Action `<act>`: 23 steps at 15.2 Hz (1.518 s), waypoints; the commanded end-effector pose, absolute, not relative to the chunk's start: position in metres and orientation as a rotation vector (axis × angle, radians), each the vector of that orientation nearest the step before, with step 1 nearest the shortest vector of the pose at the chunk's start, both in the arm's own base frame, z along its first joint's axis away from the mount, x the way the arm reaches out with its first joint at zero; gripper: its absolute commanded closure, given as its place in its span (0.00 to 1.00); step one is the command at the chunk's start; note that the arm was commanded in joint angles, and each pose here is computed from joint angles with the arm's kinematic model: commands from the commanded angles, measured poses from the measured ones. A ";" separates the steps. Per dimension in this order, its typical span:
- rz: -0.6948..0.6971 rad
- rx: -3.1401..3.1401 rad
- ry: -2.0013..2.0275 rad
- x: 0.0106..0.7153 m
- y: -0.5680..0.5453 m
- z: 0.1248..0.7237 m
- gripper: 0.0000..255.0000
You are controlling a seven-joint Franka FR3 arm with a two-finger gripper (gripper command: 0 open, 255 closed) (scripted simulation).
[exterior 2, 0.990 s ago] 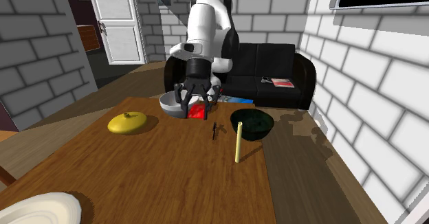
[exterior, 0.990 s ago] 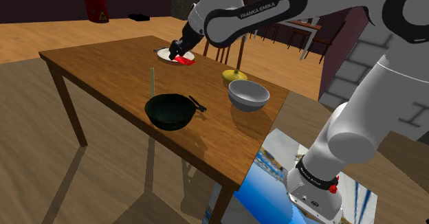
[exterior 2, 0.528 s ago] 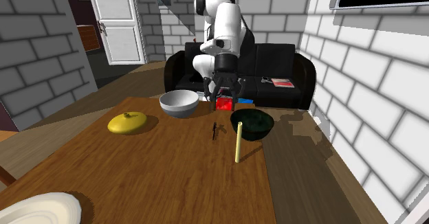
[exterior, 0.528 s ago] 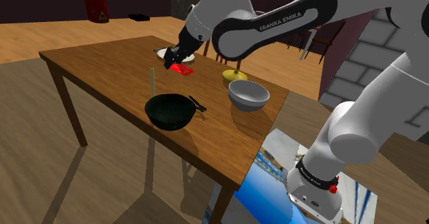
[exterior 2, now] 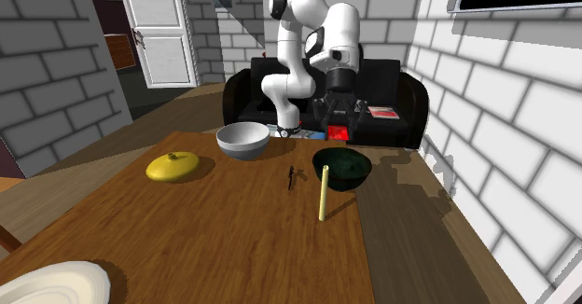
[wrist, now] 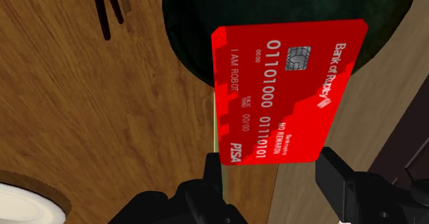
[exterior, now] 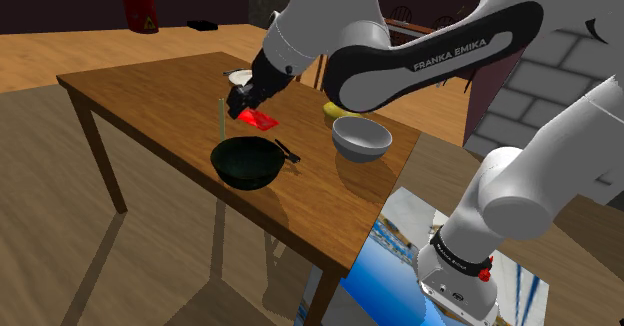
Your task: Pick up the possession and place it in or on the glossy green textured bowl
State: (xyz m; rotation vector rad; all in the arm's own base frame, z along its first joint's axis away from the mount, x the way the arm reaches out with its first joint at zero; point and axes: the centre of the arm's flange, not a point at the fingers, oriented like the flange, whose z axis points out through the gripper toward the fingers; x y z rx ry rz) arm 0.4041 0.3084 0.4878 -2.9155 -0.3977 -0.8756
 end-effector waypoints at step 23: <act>-0.876 -2.916 -0.395 0.397 0.316 0.410 0.00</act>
